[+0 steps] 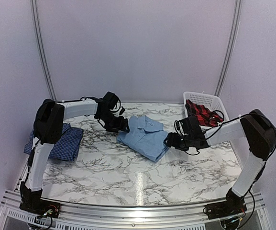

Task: Fold and stack the long sleeve shirts
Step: Adjust the square-folded shirt at the center of the board.

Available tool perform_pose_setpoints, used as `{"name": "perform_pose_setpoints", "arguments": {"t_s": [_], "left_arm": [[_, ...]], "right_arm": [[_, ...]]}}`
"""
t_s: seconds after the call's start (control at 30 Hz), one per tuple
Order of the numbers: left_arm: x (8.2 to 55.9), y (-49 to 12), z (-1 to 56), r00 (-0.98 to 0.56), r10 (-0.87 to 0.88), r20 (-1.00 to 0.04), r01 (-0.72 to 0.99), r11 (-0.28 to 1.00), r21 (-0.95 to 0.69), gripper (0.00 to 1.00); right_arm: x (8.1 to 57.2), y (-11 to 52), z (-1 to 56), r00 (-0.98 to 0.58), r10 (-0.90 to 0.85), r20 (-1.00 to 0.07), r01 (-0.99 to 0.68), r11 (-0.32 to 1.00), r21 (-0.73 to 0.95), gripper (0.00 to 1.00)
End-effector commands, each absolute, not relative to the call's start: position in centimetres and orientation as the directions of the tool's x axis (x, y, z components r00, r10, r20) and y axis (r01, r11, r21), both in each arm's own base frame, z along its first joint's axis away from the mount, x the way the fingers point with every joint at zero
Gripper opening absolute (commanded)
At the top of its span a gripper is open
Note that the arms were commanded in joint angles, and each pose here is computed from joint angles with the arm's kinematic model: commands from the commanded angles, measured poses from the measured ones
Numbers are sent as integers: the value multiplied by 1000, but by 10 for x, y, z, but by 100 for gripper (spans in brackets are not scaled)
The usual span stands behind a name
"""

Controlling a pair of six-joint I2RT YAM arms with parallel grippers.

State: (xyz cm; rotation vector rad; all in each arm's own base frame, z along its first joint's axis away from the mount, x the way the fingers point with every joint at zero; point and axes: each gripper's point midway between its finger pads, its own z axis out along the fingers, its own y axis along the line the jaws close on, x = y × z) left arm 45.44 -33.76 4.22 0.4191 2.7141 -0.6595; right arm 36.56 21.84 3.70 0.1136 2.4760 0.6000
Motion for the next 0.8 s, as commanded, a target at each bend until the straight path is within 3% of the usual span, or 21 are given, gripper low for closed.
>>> {"name": "perform_pose_setpoints", "arguments": {"t_s": [0.0, 0.13, 0.3, 0.37, 0.53, 0.63, 0.77], "left_arm": [[464, -356, 51, -880, 236, -412, 411, 814, -412, 78], [463, -361, 42, -893, 225, -390, 393, 812, -431, 75], [452, -371, 38, -898, 232, -373, 392, 807, -442, 63], [446, -374, 38, -900, 232, -368, 389, 810, -439, 52], [439, -366, 60, -904, 179, -389, 344, 844, -412, 12], [429, -349, 78, -897, 154, -415, 325, 866, -381, 2], [406, -329, 117, -880, 133, -457, 323, 871, -370, 0]], "right_arm": [[382, 226, 40, -810, 240, -535, -53, 879, 474, 70], [388, 222, 32, -807, 233, -542, -37, 897, 440, 67], [396, 232, 24, -820, 204, -534, -59, 899, 434, 48], [402, 237, 26, -820, 190, -540, -73, 901, 428, 38], [414, 264, 48, -811, 112, -574, -161, 901, 404, 15], [414, 289, 68, -804, 43, -593, -235, 893, 383, 2], [409, 325, 101, -786, -42, -617, -339, 864, 373, 0]]}}
